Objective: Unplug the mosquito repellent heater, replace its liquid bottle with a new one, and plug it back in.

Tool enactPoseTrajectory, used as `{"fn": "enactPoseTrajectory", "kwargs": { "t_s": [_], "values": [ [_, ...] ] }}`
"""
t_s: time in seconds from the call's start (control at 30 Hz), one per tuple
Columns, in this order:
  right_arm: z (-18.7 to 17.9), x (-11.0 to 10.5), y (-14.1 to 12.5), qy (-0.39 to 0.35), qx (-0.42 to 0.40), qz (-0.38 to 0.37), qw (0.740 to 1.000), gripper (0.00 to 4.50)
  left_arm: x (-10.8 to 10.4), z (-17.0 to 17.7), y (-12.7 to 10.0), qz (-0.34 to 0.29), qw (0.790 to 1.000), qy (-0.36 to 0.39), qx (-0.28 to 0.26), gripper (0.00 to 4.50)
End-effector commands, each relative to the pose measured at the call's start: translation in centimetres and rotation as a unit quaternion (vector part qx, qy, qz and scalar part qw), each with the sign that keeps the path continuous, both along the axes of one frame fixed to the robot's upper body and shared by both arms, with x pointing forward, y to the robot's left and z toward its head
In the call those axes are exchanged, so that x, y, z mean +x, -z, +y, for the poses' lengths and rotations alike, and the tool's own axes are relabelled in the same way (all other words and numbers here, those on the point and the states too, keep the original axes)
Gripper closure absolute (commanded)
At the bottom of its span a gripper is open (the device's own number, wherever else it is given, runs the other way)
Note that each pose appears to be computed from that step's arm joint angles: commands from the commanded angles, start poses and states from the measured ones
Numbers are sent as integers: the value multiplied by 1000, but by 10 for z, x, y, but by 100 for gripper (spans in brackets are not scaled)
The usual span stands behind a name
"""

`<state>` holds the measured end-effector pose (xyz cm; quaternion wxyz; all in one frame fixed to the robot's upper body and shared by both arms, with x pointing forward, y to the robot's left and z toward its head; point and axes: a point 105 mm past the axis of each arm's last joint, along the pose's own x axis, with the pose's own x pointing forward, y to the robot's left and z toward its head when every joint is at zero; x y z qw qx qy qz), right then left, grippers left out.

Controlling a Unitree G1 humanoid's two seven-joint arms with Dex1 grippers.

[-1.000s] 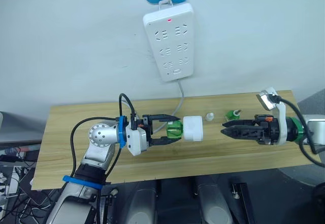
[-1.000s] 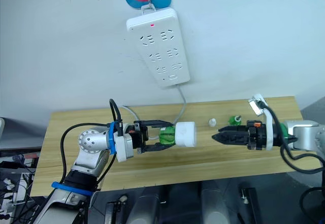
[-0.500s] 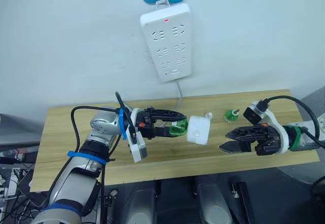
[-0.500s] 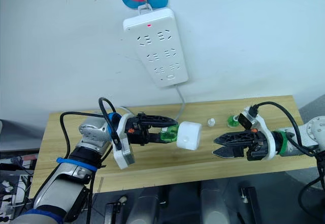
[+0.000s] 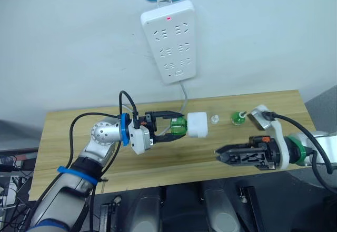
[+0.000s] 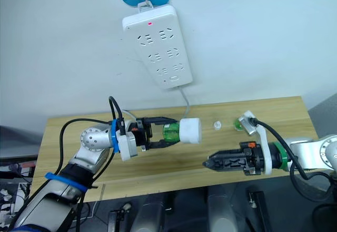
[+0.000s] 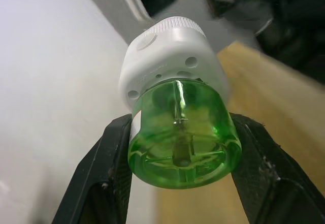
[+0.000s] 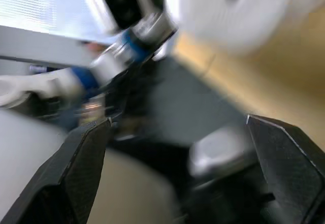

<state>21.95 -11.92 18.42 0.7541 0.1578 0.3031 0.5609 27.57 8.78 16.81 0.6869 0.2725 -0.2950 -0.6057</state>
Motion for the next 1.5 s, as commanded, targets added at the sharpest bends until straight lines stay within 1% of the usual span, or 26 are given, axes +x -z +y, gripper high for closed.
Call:
{"fn": "enactPoseTrajectory", "kwargs": {
  "t_s": [0.03,0.1,0.2,0.27,0.37,0.5,0.6,0.73,1.0,1.1,1.17,1.2,1.43,1.5],
  "values": [
    [2,3,-8,-13,-28,-148,988,4,-8,0,-15,85,996,6,-41,225],
    [4,3,-8,-30,-23,-195,980,4,-12,-2,-17,106,993,18,-42,225],
    [6,3,-6,-39,-15,-228,973,4,-16,-3,-20,104,993,29,-39,225],
    [8,6,-9,-48,-17,-266,962,4,-16,-4,-19,103,994,37,-30,225],
    [12,10,-12,-56,-11,-291,955,4,-18,-4,-19,107,993,52,-25,225],
    [17,13,-17,-62,4,-295,954,4,-25,-5,-17,103,992,74,-14,225],
    [25,10,-24,-81,21,-287,954,4,-27,-6,-15,99,992,80,-15,225],
    [32,4,-27,-107,34,-270,956,4,-24,-8,-18,96,992,80,-20,225],
    [39,4,-27,-122,38,-279,952,4,-25,-11,-21,97,991,85,-24,225],
    [39,5,-27,-119,40,-280,952,58,-27,-11,-21,97,991,88,-23,225],
    [39,6,-27,-121,41,-283,951,125,-27,-11,-20,98,991,89,-23,225],
    [39,6,-27,-122,41,-284,950,152,-27,-12,-20,99,991,89,-23,225],
    [39,5,-26,-125,41,-287,949,151,-28,-13,-19,103,990,91,-21,225],
    [37,6,-26,-123,40,-289,948,151,-27,-14,-17,113,990,87,-13,225]
  ]
}}
